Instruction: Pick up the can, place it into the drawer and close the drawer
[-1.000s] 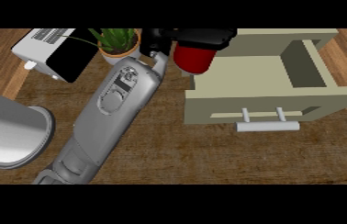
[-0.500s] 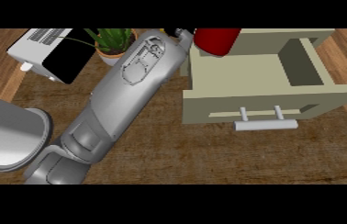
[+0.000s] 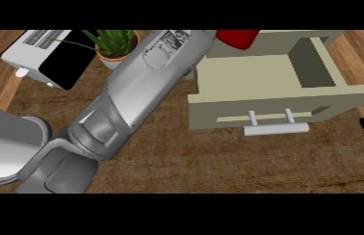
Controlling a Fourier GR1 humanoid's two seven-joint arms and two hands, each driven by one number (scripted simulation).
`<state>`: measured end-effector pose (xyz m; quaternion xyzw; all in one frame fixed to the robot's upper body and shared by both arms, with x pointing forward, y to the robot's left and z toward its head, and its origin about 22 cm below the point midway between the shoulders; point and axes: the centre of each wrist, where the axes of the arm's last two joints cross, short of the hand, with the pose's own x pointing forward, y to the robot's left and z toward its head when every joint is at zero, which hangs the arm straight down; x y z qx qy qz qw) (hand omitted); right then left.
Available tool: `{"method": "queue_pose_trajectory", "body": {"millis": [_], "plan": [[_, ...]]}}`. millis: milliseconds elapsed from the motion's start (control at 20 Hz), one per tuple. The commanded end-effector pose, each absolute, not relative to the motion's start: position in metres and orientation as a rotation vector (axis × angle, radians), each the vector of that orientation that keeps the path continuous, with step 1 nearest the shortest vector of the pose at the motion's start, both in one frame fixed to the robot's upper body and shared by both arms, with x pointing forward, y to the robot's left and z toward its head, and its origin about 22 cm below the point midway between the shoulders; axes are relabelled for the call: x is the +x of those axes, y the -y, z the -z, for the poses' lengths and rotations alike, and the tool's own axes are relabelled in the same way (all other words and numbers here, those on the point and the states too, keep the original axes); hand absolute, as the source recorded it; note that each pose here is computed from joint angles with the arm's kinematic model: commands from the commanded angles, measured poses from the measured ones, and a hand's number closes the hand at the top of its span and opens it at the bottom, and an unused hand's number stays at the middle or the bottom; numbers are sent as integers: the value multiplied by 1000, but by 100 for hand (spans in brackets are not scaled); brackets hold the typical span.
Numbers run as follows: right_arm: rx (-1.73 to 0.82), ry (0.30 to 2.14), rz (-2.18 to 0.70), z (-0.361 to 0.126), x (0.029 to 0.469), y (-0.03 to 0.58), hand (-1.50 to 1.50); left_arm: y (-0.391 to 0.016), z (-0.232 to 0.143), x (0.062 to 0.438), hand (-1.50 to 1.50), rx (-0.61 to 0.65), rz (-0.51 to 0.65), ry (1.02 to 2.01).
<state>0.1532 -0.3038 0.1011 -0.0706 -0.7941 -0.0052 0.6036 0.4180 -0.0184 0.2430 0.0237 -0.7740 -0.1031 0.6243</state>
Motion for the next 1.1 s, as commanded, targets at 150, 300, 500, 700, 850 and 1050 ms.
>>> {"method": "queue_pose_trajectory", "body": {"millis": [150,300,500,700,850,1050], "plan": [[-151,1858,6,-105,173,300,-150,17,-226,427,150,86,243,1765],[-151,1846,-26,-101,171,308,-150,26,-229,422,150,124,259,1748],[-167,1853,0,-98,177,297,-150,19,-215,427,150,169,253,1781],[-143,1858,-8,-105,180,305,-150,17,-200,426,150,194,257,1783],[-120,1854,-14,-101,180,297,-150,11,-186,429,150,253,264,1767],[-140,1895,-12,-110,189,291,-150,14,-188,429,150,271,300,1800]]}}
